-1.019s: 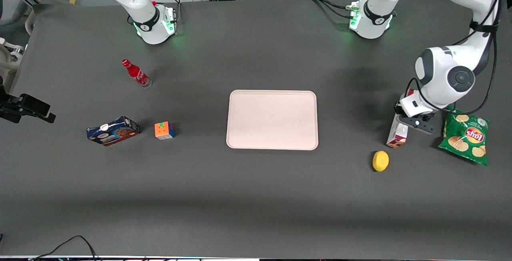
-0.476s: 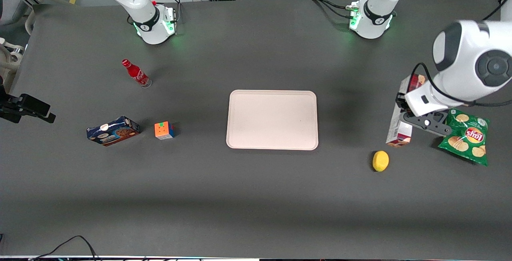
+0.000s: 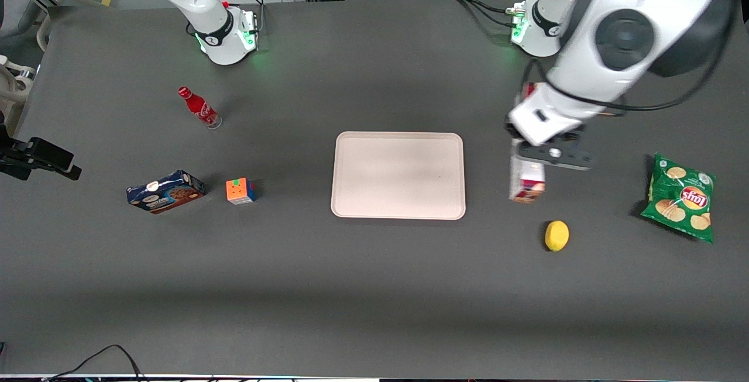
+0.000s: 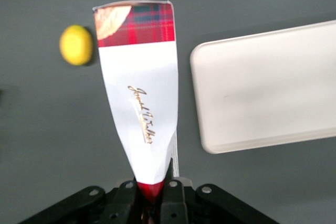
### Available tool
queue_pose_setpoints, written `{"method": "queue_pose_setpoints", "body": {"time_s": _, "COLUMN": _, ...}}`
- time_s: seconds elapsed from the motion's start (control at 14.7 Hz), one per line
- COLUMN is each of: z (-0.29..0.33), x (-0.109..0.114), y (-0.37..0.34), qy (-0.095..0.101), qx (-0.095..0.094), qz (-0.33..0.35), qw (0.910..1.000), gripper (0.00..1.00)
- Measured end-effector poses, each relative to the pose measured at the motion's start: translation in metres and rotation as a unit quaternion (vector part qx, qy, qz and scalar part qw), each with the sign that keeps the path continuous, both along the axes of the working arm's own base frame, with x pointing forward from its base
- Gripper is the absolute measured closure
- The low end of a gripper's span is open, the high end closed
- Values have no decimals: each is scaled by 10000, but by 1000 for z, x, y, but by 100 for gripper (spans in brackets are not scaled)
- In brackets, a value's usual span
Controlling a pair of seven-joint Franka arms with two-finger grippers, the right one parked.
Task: Place red cookie box on tray
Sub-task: 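Lift the cookie box and carry it over the white tray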
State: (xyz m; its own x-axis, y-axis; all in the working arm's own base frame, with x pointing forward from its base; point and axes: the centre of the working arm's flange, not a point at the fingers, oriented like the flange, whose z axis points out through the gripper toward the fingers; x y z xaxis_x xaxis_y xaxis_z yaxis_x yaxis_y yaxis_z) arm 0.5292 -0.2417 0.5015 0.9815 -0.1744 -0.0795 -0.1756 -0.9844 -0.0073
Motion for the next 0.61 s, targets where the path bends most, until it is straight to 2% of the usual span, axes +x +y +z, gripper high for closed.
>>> {"method": "queue_pose_setpoints", "body": {"time_s": 0.2, "z": -38, "x": -4, "y": -55, "qy": -40, "qx": -177, "qz": 259, "qw": 9995, "gripper": 87}}
{"method": "queue_pose_setpoints", "body": {"time_s": 0.48, "z": -127, "x": 1, "y": -83, "qy": -135, "qx": -469, "qz": 486, "qw": 9976, "gripper": 87}}
{"method": "queue_pose_setpoints", "body": {"time_s": 0.61, "z": -170, "x": -9, "y": -89, "qy": -155, "qx": -512, "qz": 512, "qw": 9973, "gripper": 87}}
